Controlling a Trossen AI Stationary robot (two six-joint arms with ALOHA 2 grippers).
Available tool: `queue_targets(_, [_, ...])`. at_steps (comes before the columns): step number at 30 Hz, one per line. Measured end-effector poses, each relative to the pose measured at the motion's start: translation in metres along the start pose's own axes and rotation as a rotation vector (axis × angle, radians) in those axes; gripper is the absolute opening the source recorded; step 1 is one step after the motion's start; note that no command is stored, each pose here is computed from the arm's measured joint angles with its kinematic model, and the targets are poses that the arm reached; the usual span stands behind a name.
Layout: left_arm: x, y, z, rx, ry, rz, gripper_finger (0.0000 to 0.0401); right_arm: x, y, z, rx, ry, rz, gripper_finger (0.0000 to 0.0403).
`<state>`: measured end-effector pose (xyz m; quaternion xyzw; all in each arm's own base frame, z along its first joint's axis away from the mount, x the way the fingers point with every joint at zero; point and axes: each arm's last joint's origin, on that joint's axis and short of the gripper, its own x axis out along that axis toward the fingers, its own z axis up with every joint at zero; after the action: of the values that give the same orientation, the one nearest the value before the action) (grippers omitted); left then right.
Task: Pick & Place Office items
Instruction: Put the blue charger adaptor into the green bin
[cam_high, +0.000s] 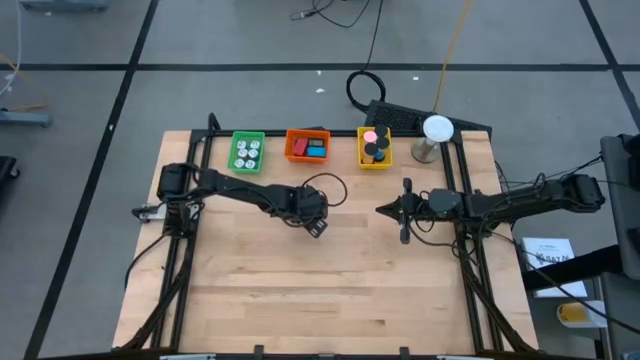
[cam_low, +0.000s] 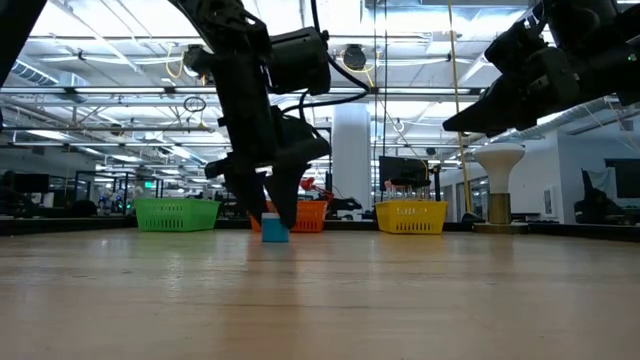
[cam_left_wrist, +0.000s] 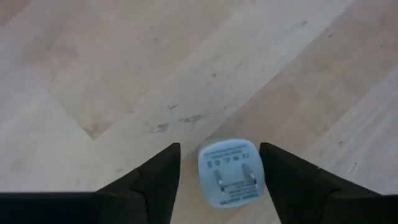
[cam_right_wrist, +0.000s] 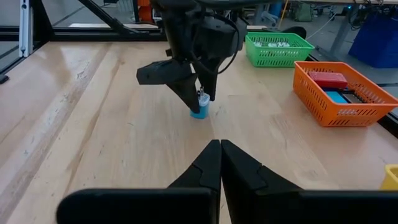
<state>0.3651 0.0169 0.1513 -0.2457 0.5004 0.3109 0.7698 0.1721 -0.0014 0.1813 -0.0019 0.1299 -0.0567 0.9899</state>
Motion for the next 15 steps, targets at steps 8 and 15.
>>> queue_targets(8, [0.0, 0.001, 0.0, 0.019, 0.028, -0.02, 0.0143, 0.0, 0.0, 0.0, 0.0, 0.0, 0.0, 0.0001])
queue_targets(15, [-0.033, 0.023, 0.005, 0.061, 0.083, 0.022, 0.0139, 0.0, 0.0, 0.0, 0.0, 0.0, 0.0, 0.0001])
